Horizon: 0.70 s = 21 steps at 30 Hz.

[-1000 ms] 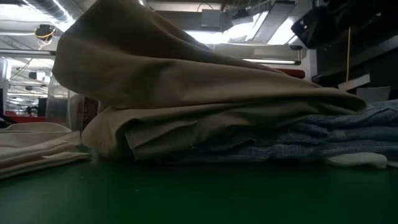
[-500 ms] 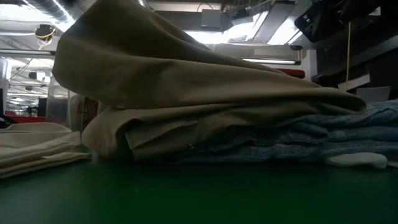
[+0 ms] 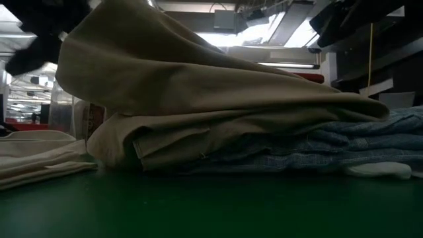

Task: Fold Laundry from Bin
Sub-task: Fold the light brown shorts

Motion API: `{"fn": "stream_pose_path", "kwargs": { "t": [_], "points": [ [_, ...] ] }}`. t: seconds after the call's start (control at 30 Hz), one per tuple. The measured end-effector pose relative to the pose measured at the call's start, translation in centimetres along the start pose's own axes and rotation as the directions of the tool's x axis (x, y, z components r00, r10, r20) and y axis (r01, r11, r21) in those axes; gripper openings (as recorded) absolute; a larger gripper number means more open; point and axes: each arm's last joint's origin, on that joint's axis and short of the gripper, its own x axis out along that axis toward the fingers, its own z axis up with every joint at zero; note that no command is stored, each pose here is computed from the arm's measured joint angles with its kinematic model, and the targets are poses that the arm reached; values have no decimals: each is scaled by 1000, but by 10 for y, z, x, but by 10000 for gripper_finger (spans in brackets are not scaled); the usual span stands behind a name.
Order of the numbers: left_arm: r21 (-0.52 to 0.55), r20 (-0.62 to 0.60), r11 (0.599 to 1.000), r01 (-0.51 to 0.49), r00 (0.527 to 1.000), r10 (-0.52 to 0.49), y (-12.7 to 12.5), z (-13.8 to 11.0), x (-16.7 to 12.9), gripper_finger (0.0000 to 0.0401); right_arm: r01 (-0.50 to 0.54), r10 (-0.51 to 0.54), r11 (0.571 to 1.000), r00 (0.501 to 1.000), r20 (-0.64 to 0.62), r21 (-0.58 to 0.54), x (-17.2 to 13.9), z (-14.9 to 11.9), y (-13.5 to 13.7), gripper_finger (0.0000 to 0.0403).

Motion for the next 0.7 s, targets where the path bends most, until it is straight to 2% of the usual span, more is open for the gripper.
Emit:
{"fn": "stream_pose_path", "kwargs": {
  "t": [0.13,0.33,0.63,0.7],
  "points": [
    [-13,12,999,52,999,-52,-3,4,15,96,-1,1,1000,1000,0,0,0,0,0,193],
    [51,-23,993,104,994,-103,-12,9,22,96,-1,1,1000,1000,-1,-1,0,0,0,193],
    [58,-190,991,123,976,-110,-15,6,23,96,-1,1,1000,1000,-2,-2,0,0,0,193],
    [66,-196,991,118,975,-103,-14,6,23,96,-1,1,1000,1000,-3,-3,0,0,0,193]
  ]
}}
